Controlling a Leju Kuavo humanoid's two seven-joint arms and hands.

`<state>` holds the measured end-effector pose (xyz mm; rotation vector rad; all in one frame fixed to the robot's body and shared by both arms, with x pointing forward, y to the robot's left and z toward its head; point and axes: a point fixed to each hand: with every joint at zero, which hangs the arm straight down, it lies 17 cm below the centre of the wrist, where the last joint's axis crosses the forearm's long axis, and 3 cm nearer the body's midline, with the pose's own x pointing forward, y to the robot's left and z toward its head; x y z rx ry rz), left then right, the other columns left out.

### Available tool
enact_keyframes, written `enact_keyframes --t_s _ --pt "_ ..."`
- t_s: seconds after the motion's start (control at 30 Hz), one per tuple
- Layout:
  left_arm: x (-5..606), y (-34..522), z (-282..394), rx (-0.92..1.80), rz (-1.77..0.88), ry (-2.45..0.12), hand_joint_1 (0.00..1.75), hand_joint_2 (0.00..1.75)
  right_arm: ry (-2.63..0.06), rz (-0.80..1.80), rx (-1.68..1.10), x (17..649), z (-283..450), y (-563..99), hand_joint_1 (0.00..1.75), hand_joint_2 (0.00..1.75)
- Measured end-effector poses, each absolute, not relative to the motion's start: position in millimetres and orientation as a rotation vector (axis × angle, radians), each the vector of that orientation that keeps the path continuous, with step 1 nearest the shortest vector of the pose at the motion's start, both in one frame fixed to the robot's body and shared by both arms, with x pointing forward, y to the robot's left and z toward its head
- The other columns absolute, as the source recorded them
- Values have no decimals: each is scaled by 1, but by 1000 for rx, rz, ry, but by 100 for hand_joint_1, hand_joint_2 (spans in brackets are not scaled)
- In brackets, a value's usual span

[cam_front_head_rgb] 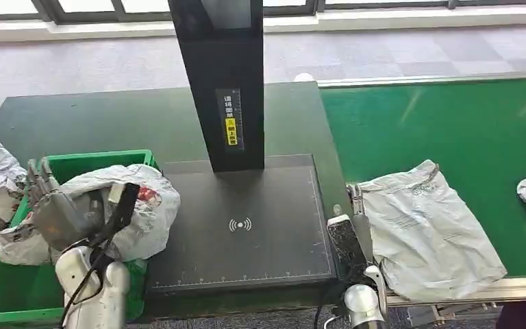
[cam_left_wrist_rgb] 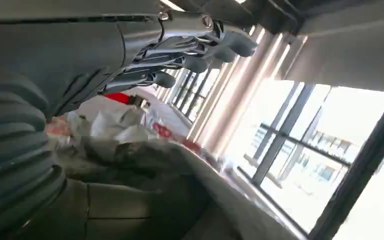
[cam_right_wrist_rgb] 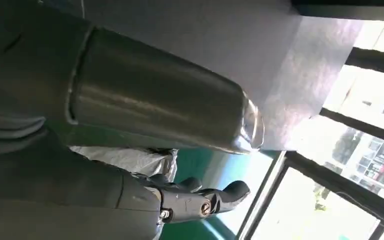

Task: Moved the parcel from conveyor to table for the left to box.

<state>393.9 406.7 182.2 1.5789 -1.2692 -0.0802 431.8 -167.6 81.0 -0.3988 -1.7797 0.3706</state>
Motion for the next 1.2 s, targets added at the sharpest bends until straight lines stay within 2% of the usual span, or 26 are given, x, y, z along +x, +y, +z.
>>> enact_keyframes --t_s 0.27,0.43,0.63,0.77,0.87,0.97,1.2 --pt "307 453 312 1626 358 -1778 0 175 -1776 356 -411 432 79 -170 0 0" --pt "280 461 336 1726 385 -1789 0 175 -1770 352 -408 432 76 -170 0 0" --pt "280 471 325 1744 372 -1709 0 175 -1768 343 -407 431 75 -170 0 0" --pt "333 447 286 1662 173 -1585 0 175 -1776 350 -403 430 76 -169 0 0" --pt "429 382 213 1319 -196 -1533 0 175 -1779 362 -374 430 76 -164 0 0" --pt "487 341 166 1105 -422 -1504 0 175 -1793 366 -345 429 77 -161 0 0" --pt "531 370 152 1099 -543 -1433 0 175 -1797 367 -336 427 74 -160 0 0"
